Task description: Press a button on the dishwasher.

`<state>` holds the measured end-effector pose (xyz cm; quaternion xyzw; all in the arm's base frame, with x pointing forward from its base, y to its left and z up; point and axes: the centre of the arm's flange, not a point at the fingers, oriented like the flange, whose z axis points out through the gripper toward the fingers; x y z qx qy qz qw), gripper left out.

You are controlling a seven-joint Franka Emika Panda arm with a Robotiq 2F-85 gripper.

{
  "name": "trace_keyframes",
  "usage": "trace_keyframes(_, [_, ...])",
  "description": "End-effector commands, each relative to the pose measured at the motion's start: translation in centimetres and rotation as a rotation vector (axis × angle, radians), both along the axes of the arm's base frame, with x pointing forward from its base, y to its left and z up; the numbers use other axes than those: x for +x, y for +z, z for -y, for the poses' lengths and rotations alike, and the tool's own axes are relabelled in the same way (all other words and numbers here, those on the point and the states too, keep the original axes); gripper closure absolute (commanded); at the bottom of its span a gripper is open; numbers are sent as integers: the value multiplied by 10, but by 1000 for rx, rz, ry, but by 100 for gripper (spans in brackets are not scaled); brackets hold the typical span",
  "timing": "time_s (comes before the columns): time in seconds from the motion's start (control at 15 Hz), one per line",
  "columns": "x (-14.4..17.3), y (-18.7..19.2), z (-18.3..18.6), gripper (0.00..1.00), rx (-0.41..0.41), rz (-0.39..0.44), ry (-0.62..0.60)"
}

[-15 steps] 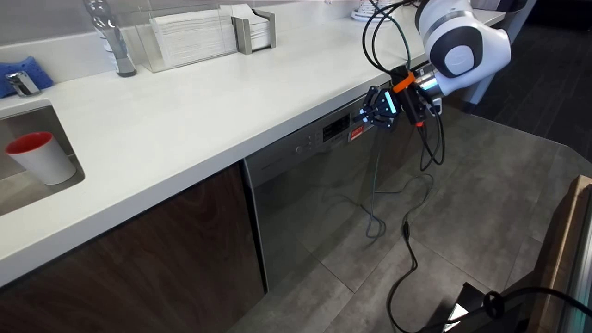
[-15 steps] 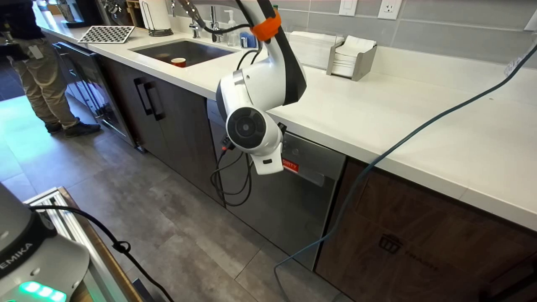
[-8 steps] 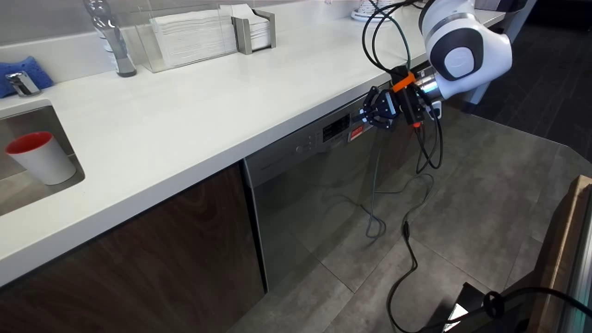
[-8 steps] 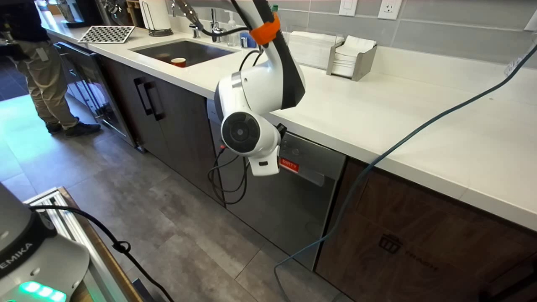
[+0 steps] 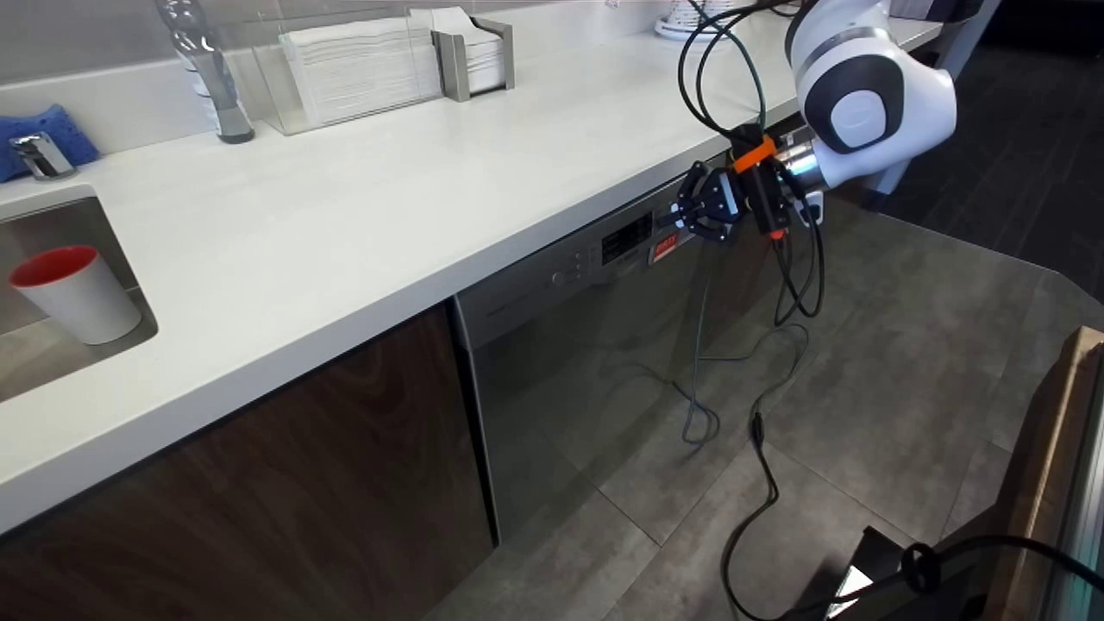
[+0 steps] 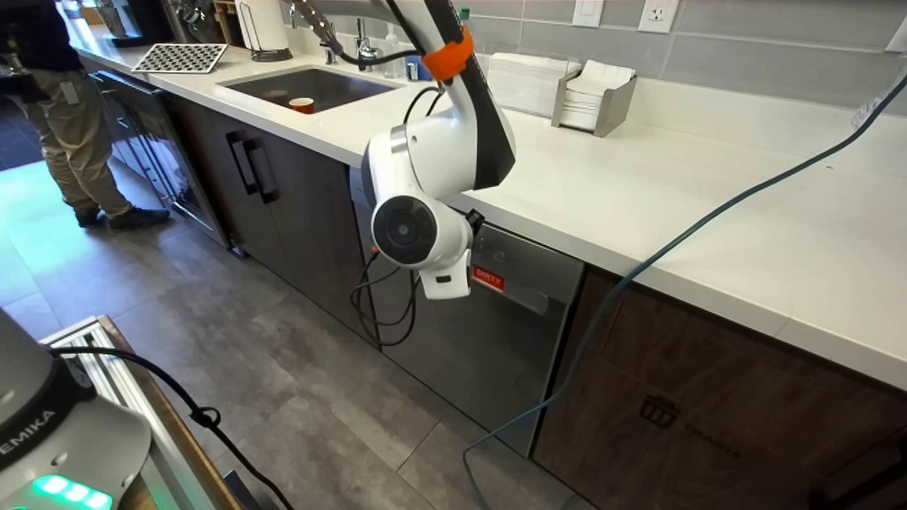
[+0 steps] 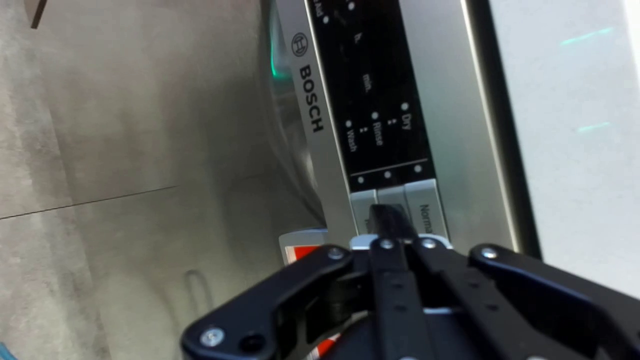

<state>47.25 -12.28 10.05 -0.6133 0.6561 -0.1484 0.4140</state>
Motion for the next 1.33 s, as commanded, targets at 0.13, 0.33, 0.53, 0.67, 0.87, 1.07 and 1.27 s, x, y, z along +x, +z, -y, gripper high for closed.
trace_keyframes(0.13, [41,4,-6,100,9,121,-11])
trace_keyframes(0.33, [41,5,-5,100,-12,126,2])
trace_keyframes(0.53, [41,5,-5,100,-15,128,6])
trace_keyframes(0.67, [41,6,-4,100,-19,127,7])
trace_keyframes(0.87, [39,10,-4,100,-24,129,8])
trace_keyframes(1.07, [32,14,-2,100,-31,106,3])
trace_keyframes(1.27, [23,18,-1,100,-61,48,23])
